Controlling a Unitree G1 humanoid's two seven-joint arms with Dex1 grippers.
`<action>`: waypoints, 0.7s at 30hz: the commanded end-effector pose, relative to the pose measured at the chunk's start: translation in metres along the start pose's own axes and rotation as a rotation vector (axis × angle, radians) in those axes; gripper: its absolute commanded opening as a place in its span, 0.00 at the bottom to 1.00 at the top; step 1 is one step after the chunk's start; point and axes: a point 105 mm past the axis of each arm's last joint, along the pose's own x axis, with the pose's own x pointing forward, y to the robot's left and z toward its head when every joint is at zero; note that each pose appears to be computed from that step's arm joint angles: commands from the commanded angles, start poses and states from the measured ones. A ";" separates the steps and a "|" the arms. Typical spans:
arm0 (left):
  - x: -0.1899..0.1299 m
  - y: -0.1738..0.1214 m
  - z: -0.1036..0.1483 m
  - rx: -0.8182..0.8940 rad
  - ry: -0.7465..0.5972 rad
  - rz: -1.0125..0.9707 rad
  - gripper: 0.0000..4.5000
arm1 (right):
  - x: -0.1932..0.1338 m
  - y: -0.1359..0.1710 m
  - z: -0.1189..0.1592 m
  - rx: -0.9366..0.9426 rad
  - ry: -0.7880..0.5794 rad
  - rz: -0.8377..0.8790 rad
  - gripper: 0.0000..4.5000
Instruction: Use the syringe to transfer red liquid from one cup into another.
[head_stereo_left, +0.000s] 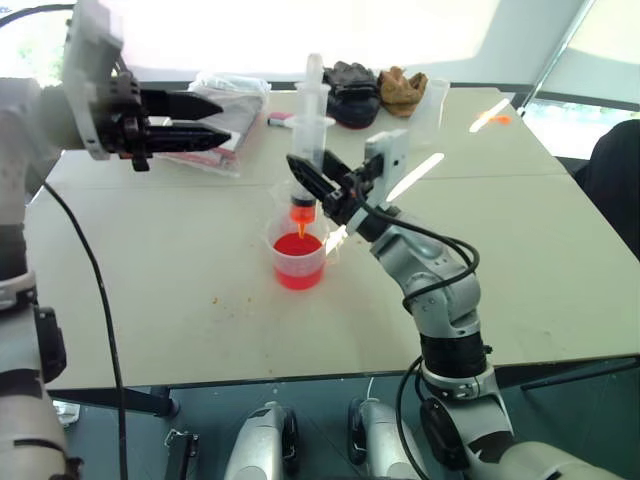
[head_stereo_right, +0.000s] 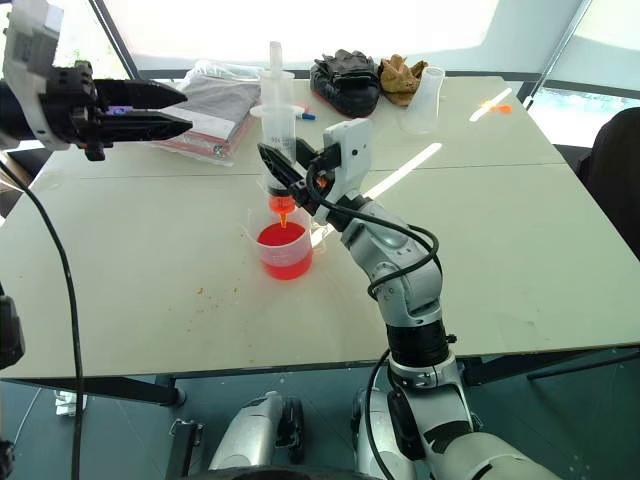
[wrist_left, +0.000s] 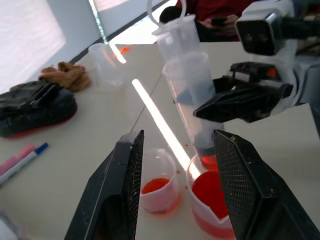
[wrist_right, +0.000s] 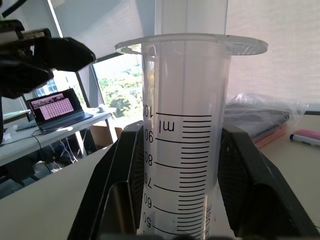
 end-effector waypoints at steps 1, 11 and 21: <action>-0.004 0.003 -0.004 0.048 0.020 0.076 0.50 | 0.009 0.014 0.046 -0.045 -0.120 0.064 0.33; 0.010 0.008 -0.029 0.069 0.033 0.152 0.50 | 0.055 0.001 0.062 -0.139 -0.160 0.119 0.33; 0.006 0.030 -0.008 0.123 -0.036 0.253 0.50 | 0.077 -0.029 0.023 -0.236 -0.099 0.106 0.33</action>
